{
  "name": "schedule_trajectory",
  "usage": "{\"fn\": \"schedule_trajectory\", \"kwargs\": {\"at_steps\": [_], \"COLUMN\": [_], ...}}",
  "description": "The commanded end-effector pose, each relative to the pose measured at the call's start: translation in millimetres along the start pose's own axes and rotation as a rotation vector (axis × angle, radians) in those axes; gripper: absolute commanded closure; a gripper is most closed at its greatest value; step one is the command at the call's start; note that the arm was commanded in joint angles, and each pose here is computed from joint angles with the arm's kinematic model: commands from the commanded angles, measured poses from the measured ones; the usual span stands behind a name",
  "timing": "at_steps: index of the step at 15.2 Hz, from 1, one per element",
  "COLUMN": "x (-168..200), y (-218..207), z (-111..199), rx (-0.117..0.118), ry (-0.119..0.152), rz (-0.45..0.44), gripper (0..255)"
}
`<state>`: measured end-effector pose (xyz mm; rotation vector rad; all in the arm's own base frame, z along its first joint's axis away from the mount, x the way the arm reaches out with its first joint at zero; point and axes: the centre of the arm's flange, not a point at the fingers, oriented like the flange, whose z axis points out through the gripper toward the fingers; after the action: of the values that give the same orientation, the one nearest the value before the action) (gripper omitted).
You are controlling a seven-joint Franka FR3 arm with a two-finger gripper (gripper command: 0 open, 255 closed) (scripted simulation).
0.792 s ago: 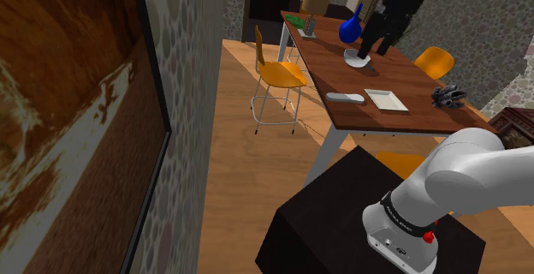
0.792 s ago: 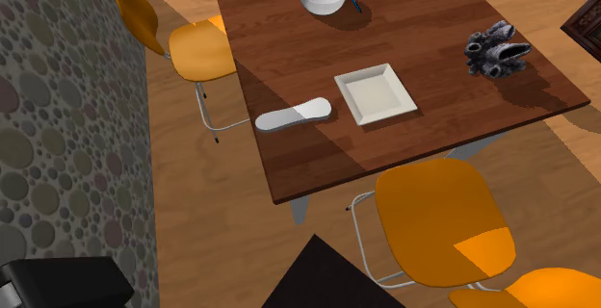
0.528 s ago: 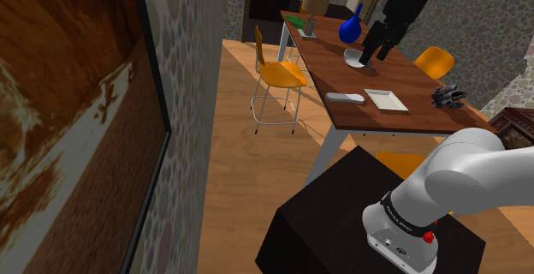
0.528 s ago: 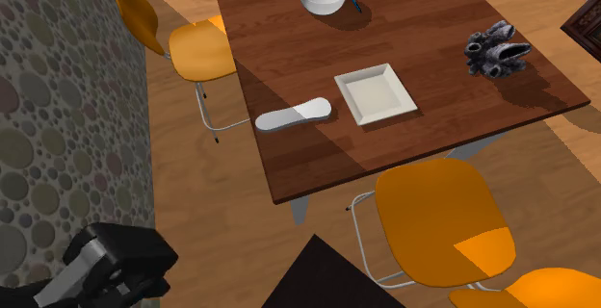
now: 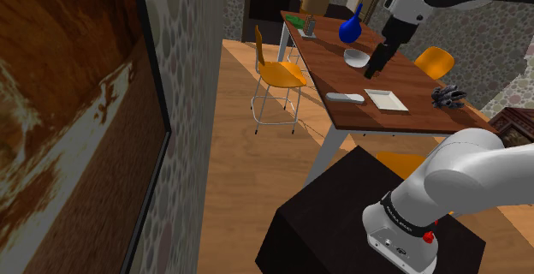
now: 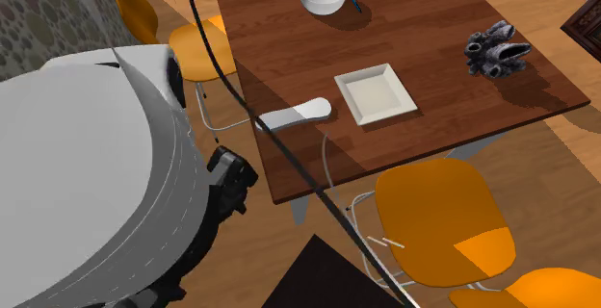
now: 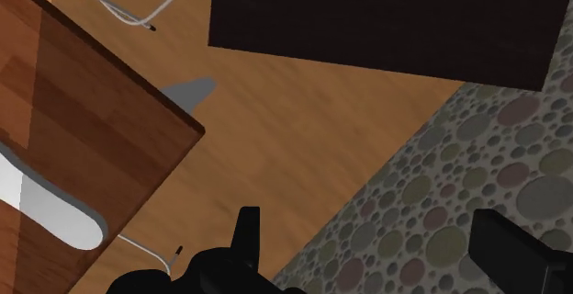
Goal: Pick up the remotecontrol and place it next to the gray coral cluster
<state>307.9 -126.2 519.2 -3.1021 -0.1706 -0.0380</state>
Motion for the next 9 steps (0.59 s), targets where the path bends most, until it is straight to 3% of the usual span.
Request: {"fn": "schedule_trajectory", "kwargs": {"at_steps": [1,9], "x": [1.1,13.6], "y": [21.5,106.0], "z": [14.4,75.5], "rx": [-0.002,-0.006], "ry": [-0.001,-0.01], "rz": [-0.043,-0.2], "gripper": [0,0]}}
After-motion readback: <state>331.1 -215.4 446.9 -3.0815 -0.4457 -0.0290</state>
